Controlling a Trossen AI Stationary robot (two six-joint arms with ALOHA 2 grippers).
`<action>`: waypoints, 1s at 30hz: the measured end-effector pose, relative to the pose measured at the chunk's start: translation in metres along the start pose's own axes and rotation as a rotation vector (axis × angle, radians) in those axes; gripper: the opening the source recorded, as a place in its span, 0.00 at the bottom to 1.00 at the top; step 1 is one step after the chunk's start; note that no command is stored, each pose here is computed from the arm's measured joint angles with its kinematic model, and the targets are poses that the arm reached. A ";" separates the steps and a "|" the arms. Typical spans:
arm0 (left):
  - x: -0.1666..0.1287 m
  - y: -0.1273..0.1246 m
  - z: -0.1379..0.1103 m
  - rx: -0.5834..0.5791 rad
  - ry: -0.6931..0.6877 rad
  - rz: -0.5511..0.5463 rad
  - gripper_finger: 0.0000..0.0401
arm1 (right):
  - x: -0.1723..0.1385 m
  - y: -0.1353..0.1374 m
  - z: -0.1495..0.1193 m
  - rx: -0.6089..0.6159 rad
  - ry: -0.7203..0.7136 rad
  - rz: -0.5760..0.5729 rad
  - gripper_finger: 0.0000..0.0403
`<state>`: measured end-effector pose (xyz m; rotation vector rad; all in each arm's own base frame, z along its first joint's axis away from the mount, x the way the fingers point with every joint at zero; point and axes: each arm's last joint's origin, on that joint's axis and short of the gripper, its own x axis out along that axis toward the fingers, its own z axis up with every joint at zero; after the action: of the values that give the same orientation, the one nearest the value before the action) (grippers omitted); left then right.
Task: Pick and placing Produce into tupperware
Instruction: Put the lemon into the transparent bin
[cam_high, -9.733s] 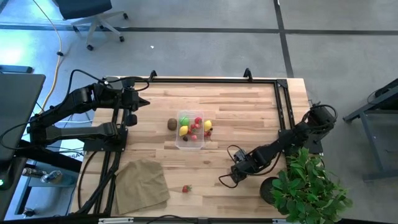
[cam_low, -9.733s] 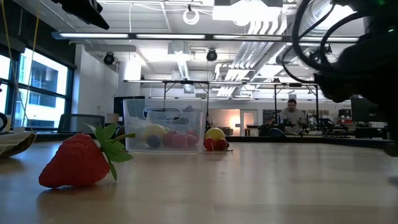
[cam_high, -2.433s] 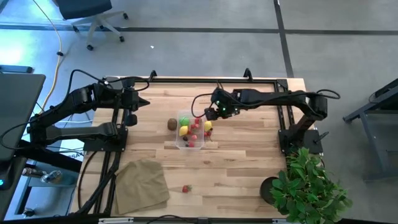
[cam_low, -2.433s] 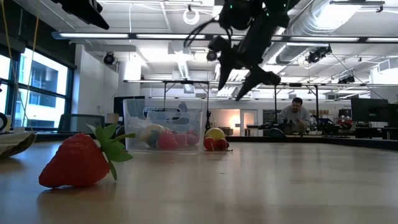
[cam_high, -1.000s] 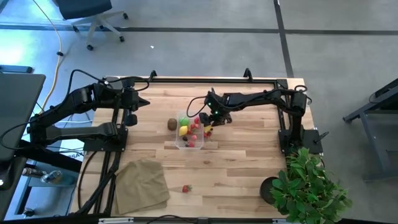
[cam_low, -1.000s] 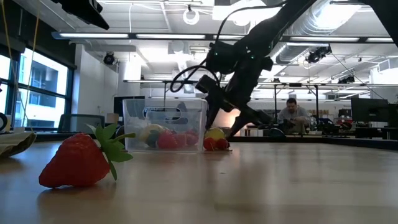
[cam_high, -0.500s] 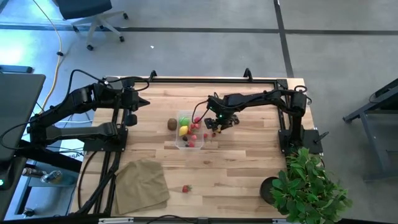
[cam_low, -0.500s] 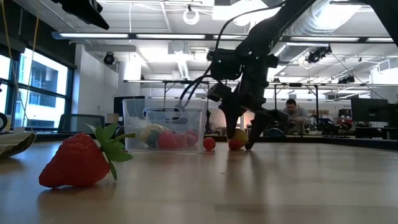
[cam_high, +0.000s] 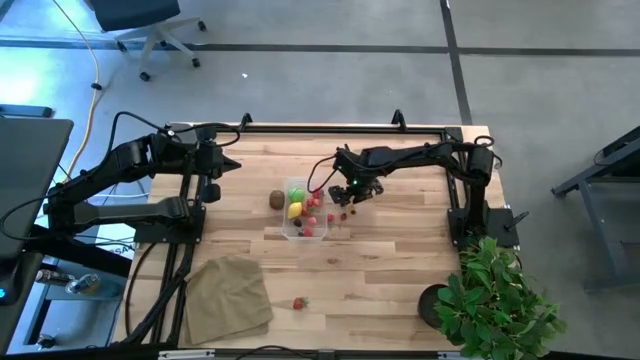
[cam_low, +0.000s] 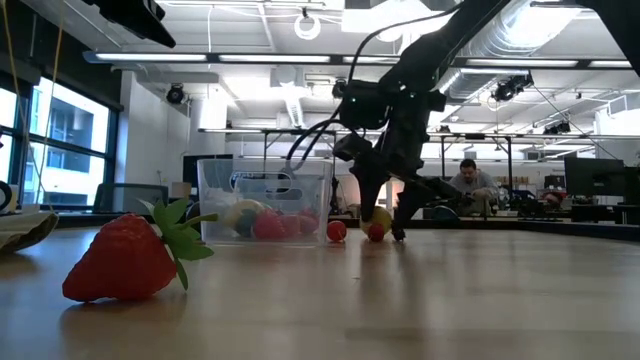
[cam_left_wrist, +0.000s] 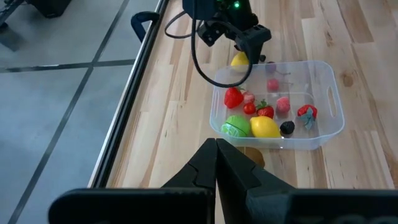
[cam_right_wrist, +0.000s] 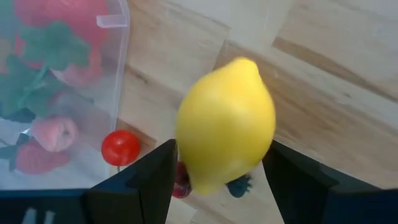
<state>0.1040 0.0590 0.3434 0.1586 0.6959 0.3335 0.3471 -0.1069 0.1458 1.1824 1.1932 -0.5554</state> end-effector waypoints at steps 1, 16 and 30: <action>0.000 0.000 0.000 0.000 0.000 0.000 0.00 | 0.000 0.000 0.000 0.001 0.000 0.000 0.56; 0.000 0.000 0.000 0.000 0.000 0.000 0.00 | -0.001 0.001 0.005 -0.062 -0.061 0.010 0.57; 0.000 0.000 0.000 0.000 0.000 0.000 0.00 | 0.002 0.002 0.002 -0.002 -0.112 -0.070 0.73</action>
<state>0.1040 0.0590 0.3434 0.1586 0.6959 0.3334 0.3498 -0.1075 0.1446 1.0971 1.1428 -0.6650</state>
